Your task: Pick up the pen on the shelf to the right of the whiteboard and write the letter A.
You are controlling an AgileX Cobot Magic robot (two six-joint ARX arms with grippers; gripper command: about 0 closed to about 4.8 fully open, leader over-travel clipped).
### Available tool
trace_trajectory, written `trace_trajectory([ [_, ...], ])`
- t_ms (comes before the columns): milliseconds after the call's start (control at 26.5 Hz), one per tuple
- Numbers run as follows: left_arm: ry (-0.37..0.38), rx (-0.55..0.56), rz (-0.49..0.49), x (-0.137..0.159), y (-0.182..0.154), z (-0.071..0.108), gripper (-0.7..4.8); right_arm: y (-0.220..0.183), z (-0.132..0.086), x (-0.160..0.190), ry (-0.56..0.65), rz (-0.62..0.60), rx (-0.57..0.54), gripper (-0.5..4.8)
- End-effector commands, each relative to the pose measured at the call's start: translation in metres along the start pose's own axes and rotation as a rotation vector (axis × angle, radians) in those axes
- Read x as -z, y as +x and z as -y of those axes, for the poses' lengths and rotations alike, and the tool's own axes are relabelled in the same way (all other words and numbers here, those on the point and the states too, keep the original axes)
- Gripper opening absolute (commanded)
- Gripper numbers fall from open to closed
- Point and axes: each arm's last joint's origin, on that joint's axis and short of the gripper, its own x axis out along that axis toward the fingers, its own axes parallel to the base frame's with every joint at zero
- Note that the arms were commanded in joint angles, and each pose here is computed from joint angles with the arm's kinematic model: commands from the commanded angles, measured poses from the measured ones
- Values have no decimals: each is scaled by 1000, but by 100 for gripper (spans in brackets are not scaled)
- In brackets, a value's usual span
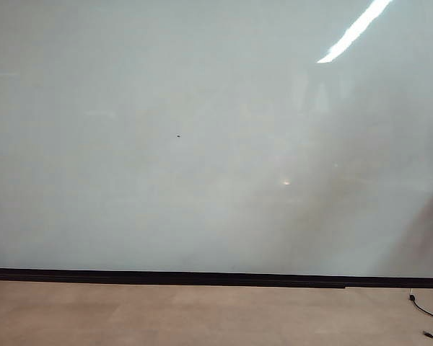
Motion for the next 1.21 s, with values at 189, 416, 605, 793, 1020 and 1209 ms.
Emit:
trace_trajectory([
  [189, 4, 4, 11, -2, 0, 0, -4, 2, 1, -4, 10, 22, -5, 332],
  [416, 4, 4, 11, -2, 0, 0, -5, 5, 4, 1, 26, 14, -5, 313],
  [605, 4, 4, 11, -2, 0, 0, -5, 6, 4, 1, 27, 14, -6, 313],
  [793, 4, 4, 11, -2, 0, 0, -5, 7, 5, 0, 23, 19, -6, 302],
  [1020, 4, 4, 11, -2, 0, 0, -5, 7, 5, 0, 22, 20, -9, 267],
  [1209, 4, 4, 11, -2, 0, 0, -4, 7, 5, 0, 22, 20, -10, 250],
])
